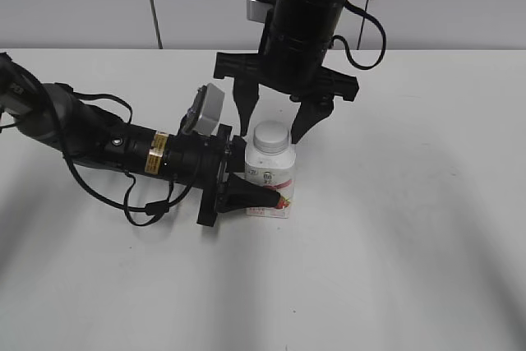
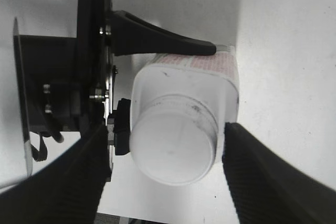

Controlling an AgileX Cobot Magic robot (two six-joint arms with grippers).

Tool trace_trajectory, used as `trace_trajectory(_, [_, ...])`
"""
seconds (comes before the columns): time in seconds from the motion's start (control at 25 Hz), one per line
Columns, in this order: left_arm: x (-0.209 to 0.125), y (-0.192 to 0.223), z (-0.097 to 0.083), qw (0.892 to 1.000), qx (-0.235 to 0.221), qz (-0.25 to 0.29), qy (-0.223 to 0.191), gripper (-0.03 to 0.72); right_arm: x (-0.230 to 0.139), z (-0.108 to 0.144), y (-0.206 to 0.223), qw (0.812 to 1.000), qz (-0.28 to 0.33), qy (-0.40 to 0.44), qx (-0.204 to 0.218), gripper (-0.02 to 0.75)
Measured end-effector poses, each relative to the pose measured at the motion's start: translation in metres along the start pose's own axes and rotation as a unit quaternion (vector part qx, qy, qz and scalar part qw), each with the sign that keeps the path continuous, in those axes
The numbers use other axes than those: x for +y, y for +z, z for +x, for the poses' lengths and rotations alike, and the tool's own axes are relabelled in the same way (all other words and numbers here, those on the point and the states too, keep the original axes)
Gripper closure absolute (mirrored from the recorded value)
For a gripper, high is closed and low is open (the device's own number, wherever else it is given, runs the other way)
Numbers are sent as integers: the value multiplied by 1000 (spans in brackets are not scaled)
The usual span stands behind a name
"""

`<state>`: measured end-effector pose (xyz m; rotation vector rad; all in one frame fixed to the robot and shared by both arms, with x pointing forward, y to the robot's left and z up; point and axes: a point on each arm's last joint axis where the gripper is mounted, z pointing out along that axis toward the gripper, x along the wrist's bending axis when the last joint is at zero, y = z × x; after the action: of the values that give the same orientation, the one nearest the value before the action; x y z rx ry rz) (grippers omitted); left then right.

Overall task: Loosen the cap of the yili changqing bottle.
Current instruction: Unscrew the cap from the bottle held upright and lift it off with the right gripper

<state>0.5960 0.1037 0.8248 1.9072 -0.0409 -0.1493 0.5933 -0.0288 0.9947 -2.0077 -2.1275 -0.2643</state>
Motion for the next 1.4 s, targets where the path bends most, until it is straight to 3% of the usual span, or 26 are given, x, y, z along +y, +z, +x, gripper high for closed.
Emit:
trace_trajectory(0.88, [0, 0, 0, 1000, 3, -1, -2, 311, 2, -2, 8, 1000, 6, -1, -9, 238])
trace_trajectory(1.08, [0, 0, 1, 1000, 4, -2, -3, 311, 2, -3, 8, 1000, 5, -8, -11, 331])
trace_trajectory(1.4, [0, 0, 1, 1000, 5, -2, -4, 311, 2, -3, 8, 998, 6, -64, -11, 337])
